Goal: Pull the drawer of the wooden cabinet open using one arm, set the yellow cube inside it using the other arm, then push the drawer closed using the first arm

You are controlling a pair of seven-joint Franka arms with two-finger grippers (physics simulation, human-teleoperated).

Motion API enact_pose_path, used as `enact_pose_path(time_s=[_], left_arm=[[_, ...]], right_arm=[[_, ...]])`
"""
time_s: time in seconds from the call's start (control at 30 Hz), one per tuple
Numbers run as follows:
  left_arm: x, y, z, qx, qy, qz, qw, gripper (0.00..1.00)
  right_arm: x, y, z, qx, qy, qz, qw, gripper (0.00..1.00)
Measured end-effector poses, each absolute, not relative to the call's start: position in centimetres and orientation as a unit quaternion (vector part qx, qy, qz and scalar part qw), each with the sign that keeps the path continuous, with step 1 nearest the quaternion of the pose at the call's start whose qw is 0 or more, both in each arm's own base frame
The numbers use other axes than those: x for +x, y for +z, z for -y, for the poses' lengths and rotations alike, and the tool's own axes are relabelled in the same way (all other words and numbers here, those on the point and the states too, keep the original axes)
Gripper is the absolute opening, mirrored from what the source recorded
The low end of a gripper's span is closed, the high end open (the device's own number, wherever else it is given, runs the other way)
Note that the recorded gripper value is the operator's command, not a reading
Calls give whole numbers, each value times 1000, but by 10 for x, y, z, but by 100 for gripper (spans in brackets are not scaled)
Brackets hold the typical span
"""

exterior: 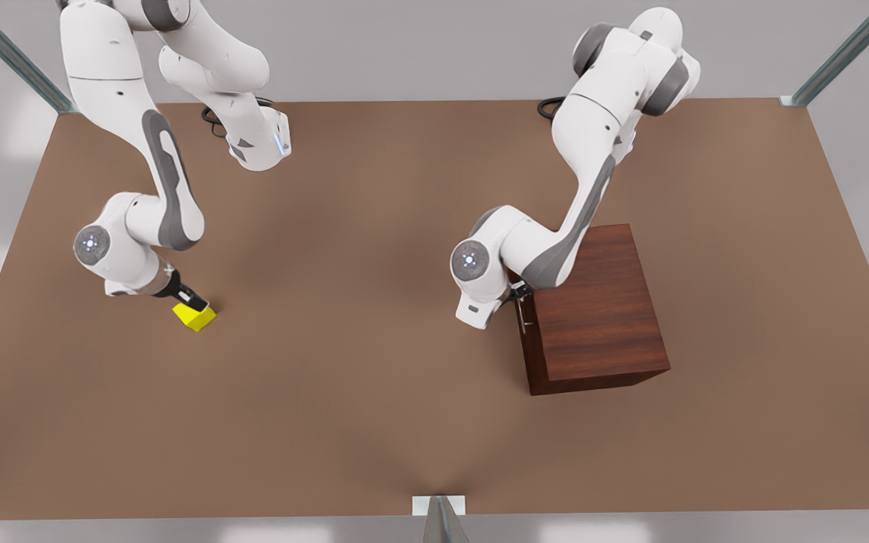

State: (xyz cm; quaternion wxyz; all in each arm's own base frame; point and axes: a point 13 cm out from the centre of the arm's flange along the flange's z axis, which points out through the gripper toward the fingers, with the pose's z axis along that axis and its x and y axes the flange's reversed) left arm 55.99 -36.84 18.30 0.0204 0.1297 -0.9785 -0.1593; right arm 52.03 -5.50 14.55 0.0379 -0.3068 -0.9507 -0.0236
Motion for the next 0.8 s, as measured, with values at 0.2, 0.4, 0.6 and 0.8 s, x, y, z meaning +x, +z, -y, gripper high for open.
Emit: enact_pose_path(time_s=[0.2,0.4,0.6,0.8], left_arm=[[561,178,366,120,-183,976,1,100],[562,165,367,110,-197,974,-9,100],[559,167,382,103,-189,976,-16,100],[559,168,397,98,-181,978,-27,100]], right_arm=[[516,122,59,-326,-20,944,40,100],[505,101,68,-342,-13,939,47,100],[505,84,75,-350,-8,935,49,100],[507,63,82,-358,-5,932,49,100]])
